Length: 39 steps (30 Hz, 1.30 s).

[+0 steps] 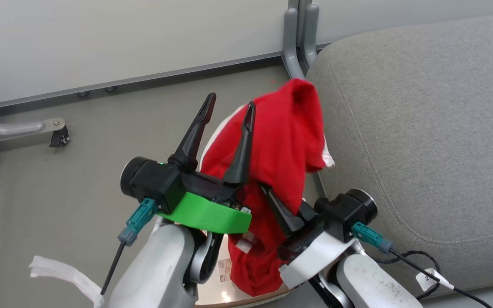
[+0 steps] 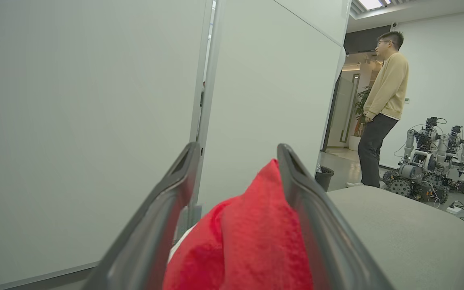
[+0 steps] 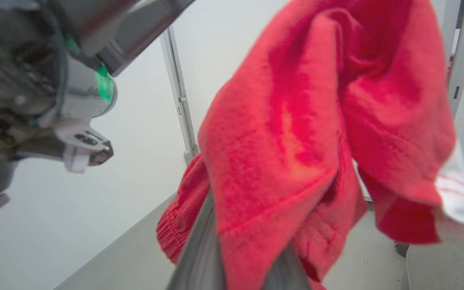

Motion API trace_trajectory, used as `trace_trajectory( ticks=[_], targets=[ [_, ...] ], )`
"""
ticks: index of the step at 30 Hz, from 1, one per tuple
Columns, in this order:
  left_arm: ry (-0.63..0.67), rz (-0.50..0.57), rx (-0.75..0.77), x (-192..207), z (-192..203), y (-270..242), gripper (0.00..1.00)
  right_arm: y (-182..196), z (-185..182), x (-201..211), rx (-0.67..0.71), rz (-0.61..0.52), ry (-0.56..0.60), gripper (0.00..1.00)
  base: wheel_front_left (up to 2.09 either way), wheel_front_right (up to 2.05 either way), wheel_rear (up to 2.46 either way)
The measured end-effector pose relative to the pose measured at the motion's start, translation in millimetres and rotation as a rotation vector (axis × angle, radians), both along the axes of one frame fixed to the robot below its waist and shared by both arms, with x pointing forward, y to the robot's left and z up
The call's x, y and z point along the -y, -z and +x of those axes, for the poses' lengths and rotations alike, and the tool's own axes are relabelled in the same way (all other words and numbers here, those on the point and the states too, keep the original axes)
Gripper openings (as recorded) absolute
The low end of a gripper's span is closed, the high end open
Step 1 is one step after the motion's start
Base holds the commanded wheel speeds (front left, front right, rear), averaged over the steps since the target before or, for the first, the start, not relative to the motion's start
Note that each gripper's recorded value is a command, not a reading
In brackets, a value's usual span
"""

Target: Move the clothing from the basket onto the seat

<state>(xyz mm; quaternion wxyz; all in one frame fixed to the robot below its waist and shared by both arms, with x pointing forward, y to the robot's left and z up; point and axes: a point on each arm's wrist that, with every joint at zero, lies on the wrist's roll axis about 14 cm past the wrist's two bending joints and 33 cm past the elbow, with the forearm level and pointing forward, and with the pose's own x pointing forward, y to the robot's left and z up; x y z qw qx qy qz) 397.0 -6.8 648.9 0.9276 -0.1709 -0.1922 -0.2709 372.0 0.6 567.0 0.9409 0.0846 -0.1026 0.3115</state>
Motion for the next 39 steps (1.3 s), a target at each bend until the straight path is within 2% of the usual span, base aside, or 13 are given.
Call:
trace_trajectory(
  ticks=[4,12,18,24,31,39],
  targets=[
    [-0.031,0.017,-0.003,-11.9,1.5,5.7,1.0,2.9,0.4,4.2,-0.014,0.011,0.015,0.0,0.0,0.0,0.0],
    [-0.209,0.09,-0.042,-68.0,6.2,32.5,1.0,-2.1,4.9,14.3,0.001,0.022,0.054,0.0,0.0,0.0,0.0],
    [-0.322,0.176,-0.126,-112.2,-1.1,71.1,1.0,-5.7,7.8,19.9,0.018,0.018,0.078,0.0,0.0,0.0,0.0],
    [-0.392,0.264,-0.235,-138.5,-16.6,114.8,1.0,-10.8,8.0,20.9,0.047,0.002,0.087,0.0,0.0,0.0,0.0],
    [-0.412,0.261,-0.379,-154.6,-37.0,159.2,1.0,-15.8,9.0,26.9,0.07,-0.003,0.11,0.0,0.0,0.0,0.0],
    [-0.451,0.245,-0.449,-167.1,-52.0,178.9,1.0,-13.9,9.5,41.3,0.061,0.009,0.155,0.0,0.0,0.0,0.0]
  ],
)
